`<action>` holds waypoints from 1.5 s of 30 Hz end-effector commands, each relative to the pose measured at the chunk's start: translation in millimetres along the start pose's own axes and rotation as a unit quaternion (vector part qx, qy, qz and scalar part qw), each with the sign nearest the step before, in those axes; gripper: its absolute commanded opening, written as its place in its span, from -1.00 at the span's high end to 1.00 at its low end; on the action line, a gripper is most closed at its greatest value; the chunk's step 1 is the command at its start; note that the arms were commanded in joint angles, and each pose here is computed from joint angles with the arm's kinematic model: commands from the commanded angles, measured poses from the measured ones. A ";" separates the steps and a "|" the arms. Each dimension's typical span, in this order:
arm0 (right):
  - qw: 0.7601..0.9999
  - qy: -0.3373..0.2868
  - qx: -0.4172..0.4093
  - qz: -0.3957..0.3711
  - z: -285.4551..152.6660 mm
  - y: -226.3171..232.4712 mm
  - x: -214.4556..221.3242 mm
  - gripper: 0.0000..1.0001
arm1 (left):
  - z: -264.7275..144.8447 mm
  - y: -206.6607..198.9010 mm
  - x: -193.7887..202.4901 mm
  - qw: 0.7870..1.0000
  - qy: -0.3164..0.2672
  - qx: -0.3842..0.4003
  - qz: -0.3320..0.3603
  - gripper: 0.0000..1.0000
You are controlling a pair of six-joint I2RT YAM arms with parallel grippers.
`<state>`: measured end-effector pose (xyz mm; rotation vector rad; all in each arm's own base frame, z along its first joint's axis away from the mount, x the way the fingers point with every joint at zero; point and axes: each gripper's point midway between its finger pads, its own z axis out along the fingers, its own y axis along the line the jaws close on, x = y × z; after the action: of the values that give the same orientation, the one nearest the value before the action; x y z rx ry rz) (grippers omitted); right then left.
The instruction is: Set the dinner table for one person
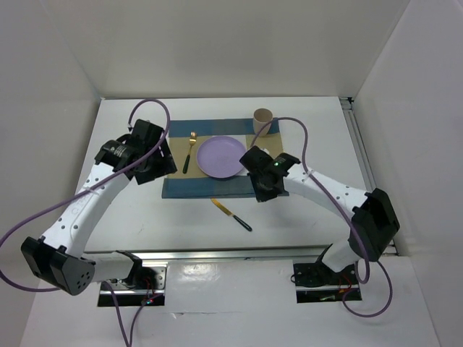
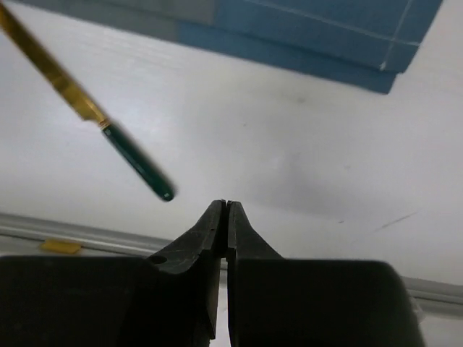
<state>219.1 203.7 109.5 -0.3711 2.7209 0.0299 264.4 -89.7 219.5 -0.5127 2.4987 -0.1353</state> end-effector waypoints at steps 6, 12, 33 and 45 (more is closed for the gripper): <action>0.989 -0.006 -0.106 -0.107 16.3 44.9 -3.5 -0.24 | 0.9 -14.0 -17.3 1.000 -0.020 0.020 0.000 -0.59; 0.978 0.018 -0.136 -0.160 41.0 76.2 18.7 -0.45 | 5.4 -11.2 -12.4 1.000 -0.010 0.011 0.003 -0.59; 0.972 0.080 -0.086 -0.202 38.4 72.4 84.9 1.00 | 6.4 -11.0 -15.3 1.000 -0.013 0.007 0.007 -0.59; 1.000 0.002 -0.005 -0.006 -1.1 -1.3 -15.5 1.00 | 7.0 -22.4 -20.4 1.000 -0.009 0.023 0.011 -0.59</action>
<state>187.2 237.2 96.7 -0.6932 2.7362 0.1098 281.4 -99.1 209.4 -0.4831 2.5321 -0.1342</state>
